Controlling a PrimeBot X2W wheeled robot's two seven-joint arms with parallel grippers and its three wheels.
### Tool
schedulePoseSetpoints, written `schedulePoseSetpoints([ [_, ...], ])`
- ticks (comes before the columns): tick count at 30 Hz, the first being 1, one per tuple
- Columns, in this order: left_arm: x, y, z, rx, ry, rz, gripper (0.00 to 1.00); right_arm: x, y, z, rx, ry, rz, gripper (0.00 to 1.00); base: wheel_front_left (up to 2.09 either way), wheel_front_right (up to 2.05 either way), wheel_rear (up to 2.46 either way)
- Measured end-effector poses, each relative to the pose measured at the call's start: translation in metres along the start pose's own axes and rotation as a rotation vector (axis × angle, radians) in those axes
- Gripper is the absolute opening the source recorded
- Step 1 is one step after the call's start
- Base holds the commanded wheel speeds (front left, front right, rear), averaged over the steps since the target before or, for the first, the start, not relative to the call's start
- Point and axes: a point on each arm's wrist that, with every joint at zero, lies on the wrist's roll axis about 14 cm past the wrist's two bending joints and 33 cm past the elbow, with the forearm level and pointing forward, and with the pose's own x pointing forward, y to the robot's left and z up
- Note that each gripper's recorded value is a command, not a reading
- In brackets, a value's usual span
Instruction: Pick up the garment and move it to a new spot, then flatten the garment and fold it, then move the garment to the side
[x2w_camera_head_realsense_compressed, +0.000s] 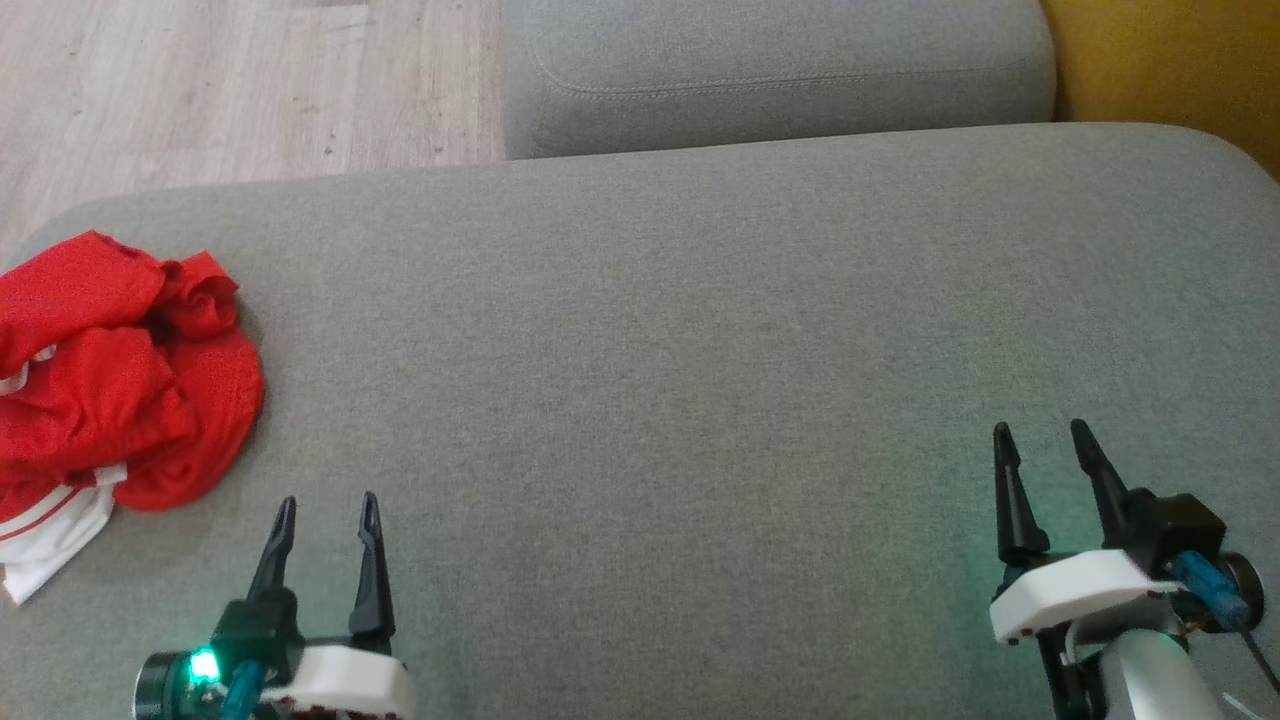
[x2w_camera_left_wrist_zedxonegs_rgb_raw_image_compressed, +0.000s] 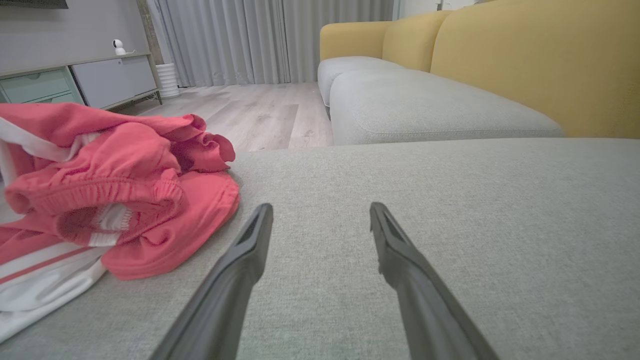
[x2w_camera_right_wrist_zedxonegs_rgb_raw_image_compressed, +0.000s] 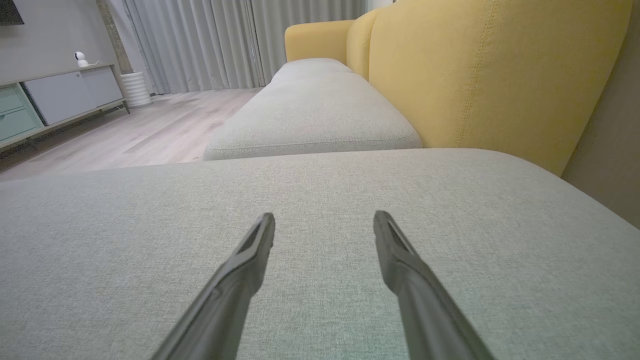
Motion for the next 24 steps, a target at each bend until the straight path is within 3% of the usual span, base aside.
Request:
schedulePoseSetpoints([
  [13,-0.005,0.004,-0.005,-0.005,0.014,0.016,1.00,0.002,0.003,-0.002,0.012,0.007,0.008,1.00,0.00,0.00,0.00],
  [24,-0.026,0.035,-0.013,-0.022,0.029,0.120,1.00,0.019,0.058,-0.009,0.000,0.030,0.172,1.00,0.00,0.00,0.00],
])
